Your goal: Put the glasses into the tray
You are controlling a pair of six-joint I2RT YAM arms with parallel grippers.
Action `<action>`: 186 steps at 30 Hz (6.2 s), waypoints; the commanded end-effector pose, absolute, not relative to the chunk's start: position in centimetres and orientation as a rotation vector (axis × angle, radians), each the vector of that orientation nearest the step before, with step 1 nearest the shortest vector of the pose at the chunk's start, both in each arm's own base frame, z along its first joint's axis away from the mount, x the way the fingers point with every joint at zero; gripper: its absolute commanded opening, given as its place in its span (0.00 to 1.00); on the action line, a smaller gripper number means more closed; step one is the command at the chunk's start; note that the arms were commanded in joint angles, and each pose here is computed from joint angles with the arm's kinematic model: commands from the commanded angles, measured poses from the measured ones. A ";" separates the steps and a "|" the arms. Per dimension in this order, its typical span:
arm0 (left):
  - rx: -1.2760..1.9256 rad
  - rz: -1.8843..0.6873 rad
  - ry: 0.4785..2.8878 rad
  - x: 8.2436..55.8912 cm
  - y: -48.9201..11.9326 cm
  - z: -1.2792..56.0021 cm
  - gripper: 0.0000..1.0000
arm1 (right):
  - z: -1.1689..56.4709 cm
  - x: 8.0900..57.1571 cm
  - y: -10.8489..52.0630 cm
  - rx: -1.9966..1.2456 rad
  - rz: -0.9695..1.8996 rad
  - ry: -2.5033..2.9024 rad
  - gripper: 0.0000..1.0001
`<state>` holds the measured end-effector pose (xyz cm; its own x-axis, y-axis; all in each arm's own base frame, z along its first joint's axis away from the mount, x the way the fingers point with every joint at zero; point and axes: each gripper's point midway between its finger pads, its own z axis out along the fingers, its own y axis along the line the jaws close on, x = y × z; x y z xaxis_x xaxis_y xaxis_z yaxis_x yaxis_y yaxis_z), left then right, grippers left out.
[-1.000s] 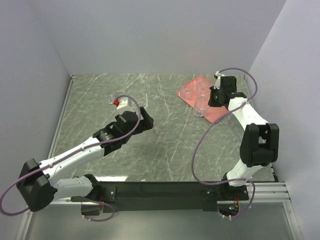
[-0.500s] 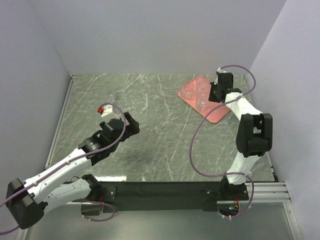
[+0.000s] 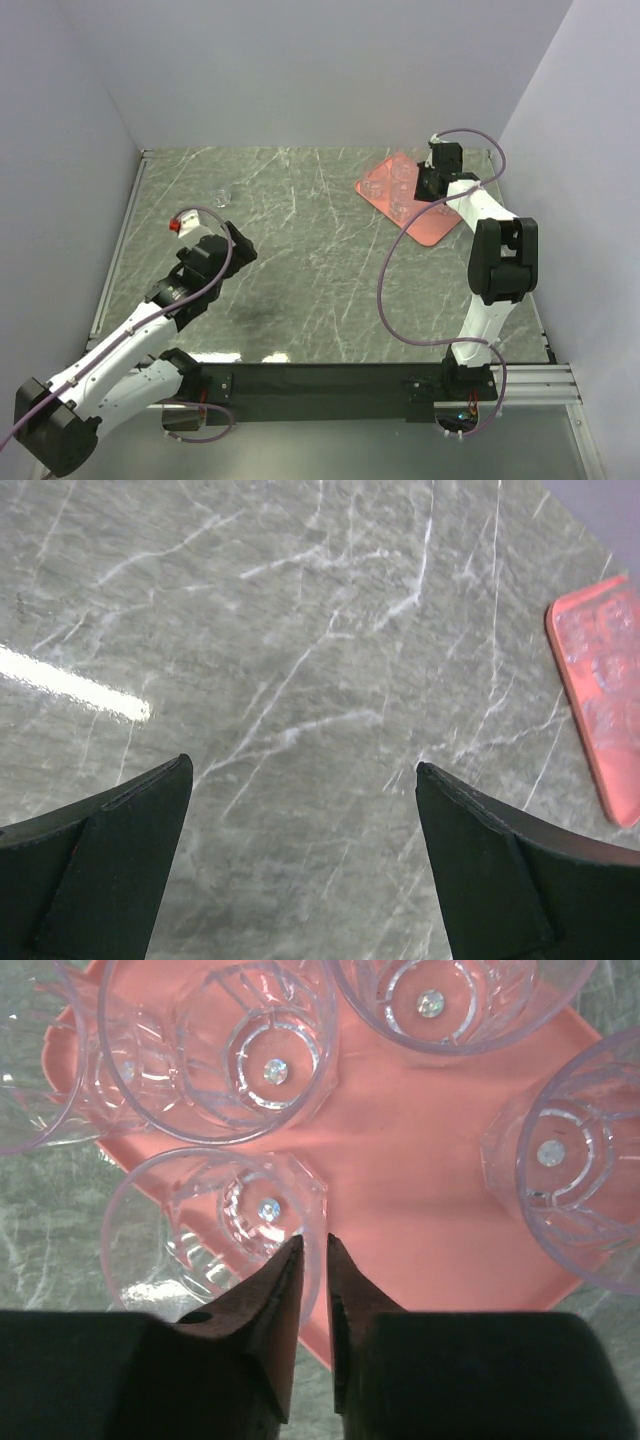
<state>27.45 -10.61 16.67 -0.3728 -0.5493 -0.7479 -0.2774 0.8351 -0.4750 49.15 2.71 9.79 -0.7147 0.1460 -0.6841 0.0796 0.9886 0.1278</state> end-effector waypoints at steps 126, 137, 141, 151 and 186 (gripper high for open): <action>-0.291 -1.089 2.179 30.1 -35.4 18.3 0.00 | 22.3 27.9 15.5 -0.828 0.544 2.185 0.68; -0.360 -0.934 2.246 28.9 -38.6 17.3 0.00 | 22.4 28.5 17.1 -0.663 0.498 2.271 0.69; -0.382 -0.878 2.270 28.7 -38.8 17.1 0.00 | 21.3 28.9 16.8 -0.630 0.442 2.291 0.69; -0.415 -0.836 2.289 28.0 -39.8 17.3 0.00 | 19.0 29.9 16.4 -0.585 0.306 2.359 0.62; -0.144 -0.997 2.112 25.7 -36.9 21.0 0.75 | 18.5 31.2 11.1 -0.609 0.502 2.301 0.00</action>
